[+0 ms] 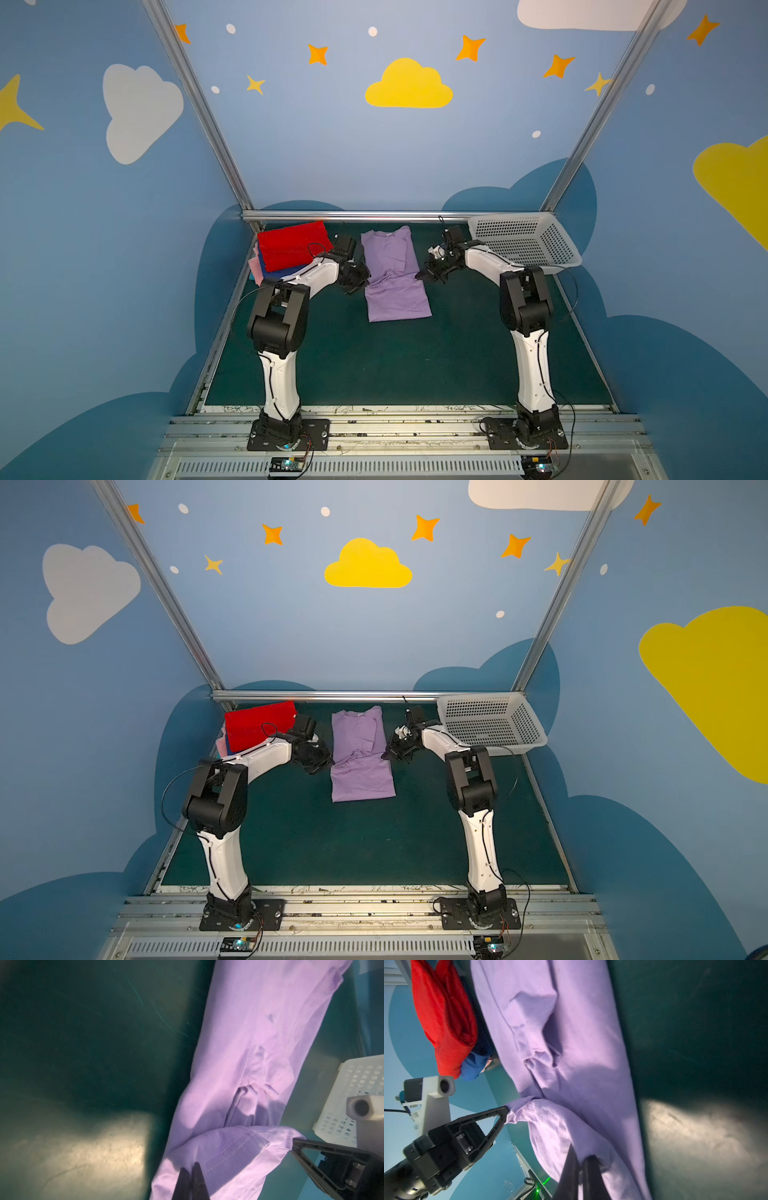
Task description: Fold and stack the t-shirts
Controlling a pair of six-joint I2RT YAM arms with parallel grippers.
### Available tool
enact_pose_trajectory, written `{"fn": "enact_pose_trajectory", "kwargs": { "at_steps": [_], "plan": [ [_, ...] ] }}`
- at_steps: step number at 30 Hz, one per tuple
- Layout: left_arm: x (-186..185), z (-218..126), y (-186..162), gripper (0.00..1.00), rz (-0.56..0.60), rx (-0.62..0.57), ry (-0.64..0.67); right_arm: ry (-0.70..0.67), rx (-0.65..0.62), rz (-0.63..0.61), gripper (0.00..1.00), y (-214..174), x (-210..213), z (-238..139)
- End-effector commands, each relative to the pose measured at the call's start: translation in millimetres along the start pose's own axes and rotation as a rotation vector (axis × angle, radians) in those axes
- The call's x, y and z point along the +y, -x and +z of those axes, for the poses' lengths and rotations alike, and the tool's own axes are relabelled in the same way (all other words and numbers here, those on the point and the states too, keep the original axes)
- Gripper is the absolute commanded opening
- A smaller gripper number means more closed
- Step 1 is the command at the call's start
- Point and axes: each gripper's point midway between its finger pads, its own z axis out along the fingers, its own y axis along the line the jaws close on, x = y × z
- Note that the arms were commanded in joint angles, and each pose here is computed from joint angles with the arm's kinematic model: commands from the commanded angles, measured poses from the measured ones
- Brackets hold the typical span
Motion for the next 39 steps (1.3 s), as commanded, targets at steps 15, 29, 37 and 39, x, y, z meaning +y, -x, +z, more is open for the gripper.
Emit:
{"fn": "enact_pose_trajectory", "kwargs": {
  "at_steps": [15,29,37,39],
  "plan": [
    [-17,6,48,0.24,-0.028,-0.016,-0.059,0.068,-0.047,0.048,0.32,37,-3,0],
    [-40,-29,29,0.09,0.039,-0.010,-0.078,0.068,-0.132,-0.093,0.03,41,35,-32],
    [-44,18,-16,0.04,0.065,0.130,-0.082,0.077,0.005,-0.148,0.00,4,38,15],
    [-45,23,-16,0.04,0.061,0.139,-0.090,0.084,0.028,-0.153,0.00,3,40,26]
  ]
}}
